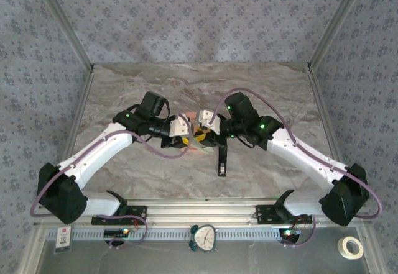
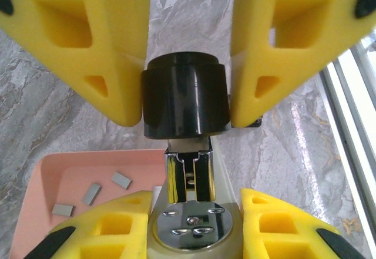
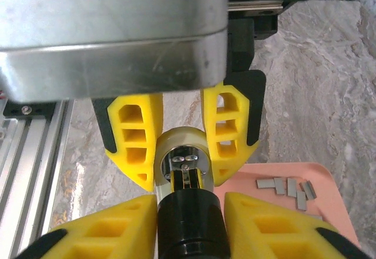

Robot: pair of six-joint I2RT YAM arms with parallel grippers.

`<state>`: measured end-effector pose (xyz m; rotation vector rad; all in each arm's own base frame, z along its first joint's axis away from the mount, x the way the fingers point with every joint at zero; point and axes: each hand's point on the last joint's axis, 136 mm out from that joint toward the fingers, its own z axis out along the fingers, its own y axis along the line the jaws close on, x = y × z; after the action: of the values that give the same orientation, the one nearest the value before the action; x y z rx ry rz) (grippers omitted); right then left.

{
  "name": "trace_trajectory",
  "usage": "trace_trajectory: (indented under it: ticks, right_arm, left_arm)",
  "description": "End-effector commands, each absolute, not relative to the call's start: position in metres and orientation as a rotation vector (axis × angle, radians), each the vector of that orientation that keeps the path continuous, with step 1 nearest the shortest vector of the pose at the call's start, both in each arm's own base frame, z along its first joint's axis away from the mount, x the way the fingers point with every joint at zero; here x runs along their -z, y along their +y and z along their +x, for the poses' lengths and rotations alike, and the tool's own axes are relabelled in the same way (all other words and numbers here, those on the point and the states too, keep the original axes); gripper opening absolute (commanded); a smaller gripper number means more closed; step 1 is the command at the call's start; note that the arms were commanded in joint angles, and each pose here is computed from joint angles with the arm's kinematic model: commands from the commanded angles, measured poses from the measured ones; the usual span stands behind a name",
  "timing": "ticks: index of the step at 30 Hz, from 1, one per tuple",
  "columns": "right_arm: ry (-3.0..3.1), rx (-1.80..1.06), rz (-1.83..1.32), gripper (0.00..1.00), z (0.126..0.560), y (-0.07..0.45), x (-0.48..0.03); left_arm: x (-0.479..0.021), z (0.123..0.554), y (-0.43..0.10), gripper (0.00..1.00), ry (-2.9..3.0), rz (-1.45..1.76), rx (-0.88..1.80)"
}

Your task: Load the staples into the stapler

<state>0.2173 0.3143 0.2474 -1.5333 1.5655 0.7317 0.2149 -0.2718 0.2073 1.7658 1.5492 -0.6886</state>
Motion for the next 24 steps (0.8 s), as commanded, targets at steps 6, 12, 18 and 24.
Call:
trace_trajectory:
  ticks: [6,12,18,24]
  right_arm:
    - [1.603,-0.780,-1.491,0.25,0.210,0.289,-0.243]
    - [1.631,-0.752,-1.385,0.24,0.220,0.263,-0.247]
    - [1.633,-0.754,-1.258,0.24,0.231,0.242,-0.252]
    - [1.656,-0.746,-1.176,0.24,0.237,0.223,-0.250]
  left_arm:
    - [-0.244,0.223,-0.268,0.00,1.455,1.673,0.723]
    - [-0.258,0.228,-0.261,0.00,1.437,1.603,0.765]
    - [-0.268,0.230,-0.257,0.00,1.424,1.564,0.778]
    - [-0.285,0.233,-0.255,0.00,1.393,1.507,0.815]
